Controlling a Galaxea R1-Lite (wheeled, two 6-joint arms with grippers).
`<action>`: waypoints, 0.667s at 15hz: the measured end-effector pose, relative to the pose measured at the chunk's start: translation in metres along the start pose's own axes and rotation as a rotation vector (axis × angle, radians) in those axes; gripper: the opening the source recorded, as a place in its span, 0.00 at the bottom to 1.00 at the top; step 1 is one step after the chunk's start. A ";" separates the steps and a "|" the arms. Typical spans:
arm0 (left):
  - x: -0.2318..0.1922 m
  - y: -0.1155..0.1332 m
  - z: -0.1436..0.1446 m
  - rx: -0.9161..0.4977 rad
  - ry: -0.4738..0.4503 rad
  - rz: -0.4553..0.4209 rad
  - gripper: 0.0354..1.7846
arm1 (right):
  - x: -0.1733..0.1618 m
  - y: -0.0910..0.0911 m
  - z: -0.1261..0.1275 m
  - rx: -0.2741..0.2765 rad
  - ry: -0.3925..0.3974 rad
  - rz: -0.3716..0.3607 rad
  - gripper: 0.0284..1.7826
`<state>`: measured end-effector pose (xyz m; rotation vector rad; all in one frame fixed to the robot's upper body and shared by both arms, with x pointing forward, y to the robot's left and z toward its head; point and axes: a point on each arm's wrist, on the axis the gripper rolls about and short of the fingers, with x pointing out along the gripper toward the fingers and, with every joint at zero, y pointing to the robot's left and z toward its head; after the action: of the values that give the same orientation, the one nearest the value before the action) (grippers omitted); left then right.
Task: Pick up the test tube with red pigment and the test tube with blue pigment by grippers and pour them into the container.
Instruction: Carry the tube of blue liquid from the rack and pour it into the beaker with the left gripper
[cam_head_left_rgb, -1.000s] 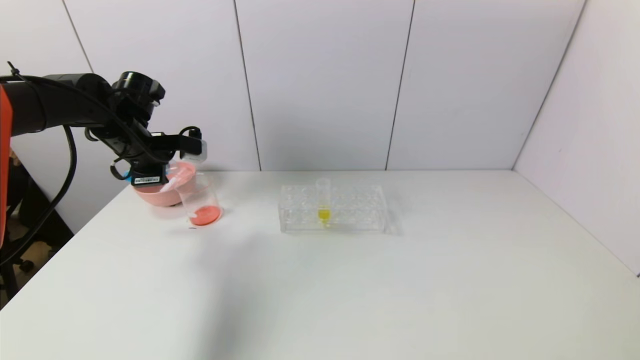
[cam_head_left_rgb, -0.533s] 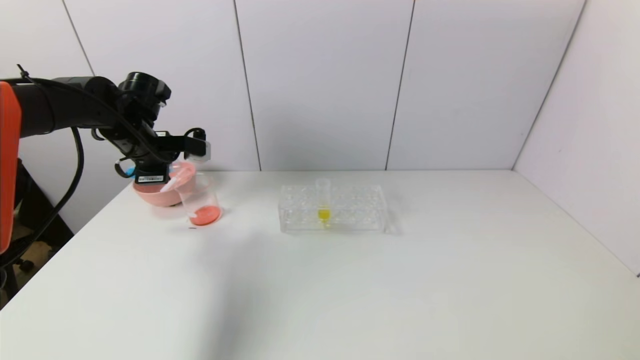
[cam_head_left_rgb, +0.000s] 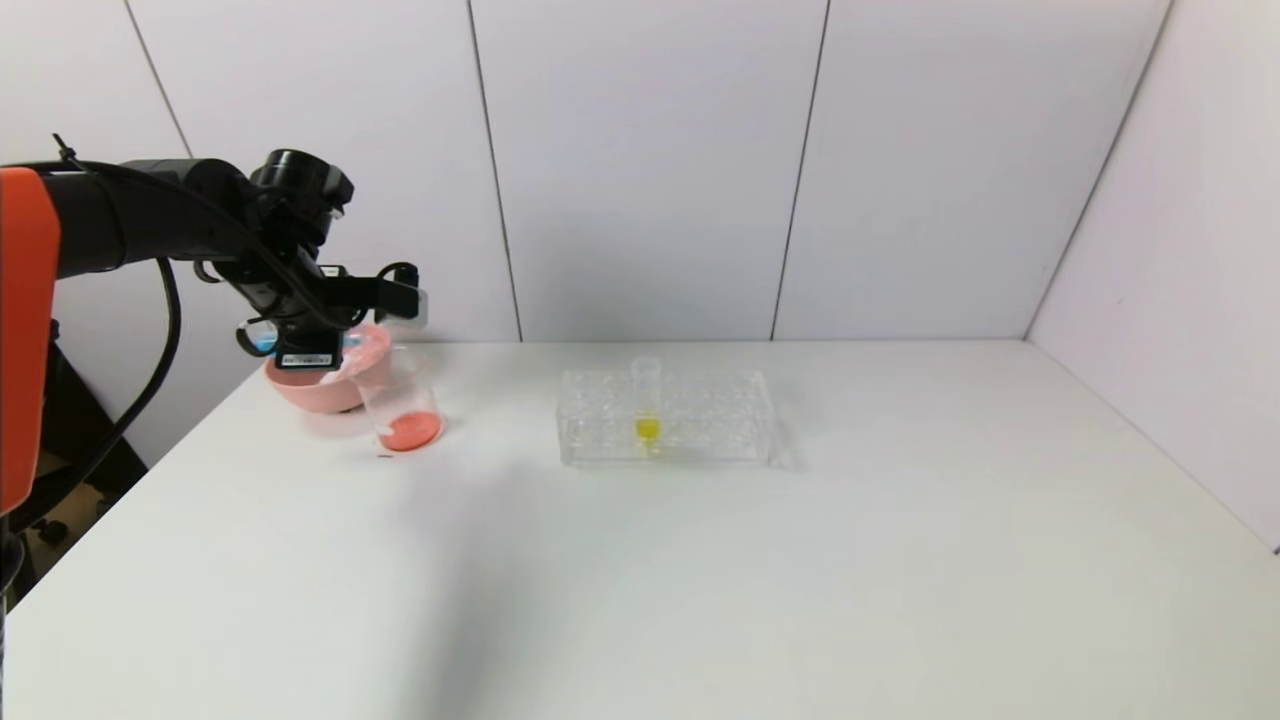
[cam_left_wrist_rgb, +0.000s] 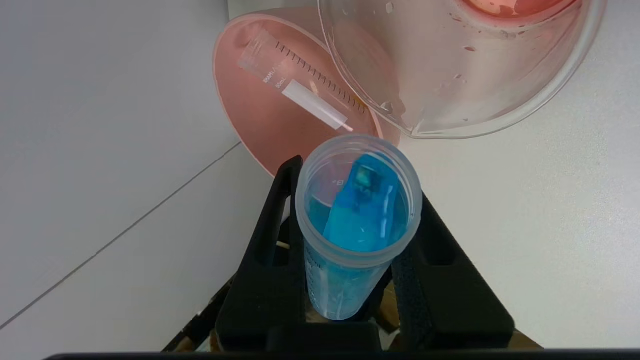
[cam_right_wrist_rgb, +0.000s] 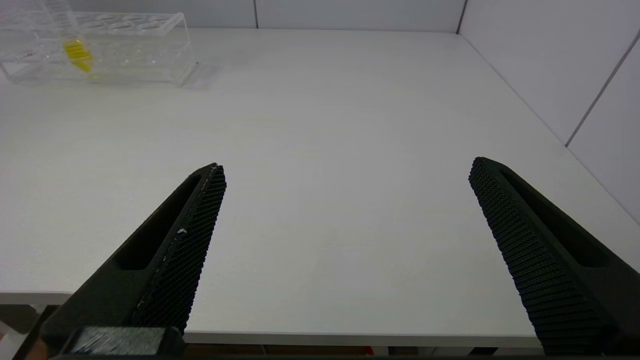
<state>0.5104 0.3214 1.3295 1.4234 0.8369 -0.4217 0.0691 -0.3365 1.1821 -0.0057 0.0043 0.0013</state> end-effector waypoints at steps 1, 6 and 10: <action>0.000 0.000 0.000 0.001 0.002 0.001 0.27 | 0.000 0.000 0.000 0.000 0.000 0.000 1.00; 0.000 -0.001 0.003 0.009 0.023 0.004 0.27 | 0.000 0.000 0.000 0.000 0.000 0.001 1.00; 0.002 -0.001 0.004 0.012 0.027 0.009 0.27 | 0.000 0.000 0.000 0.000 0.000 0.000 1.00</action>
<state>0.5123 0.3175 1.3274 1.4460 0.8502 -0.4021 0.0691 -0.3365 1.1820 -0.0057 0.0047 0.0017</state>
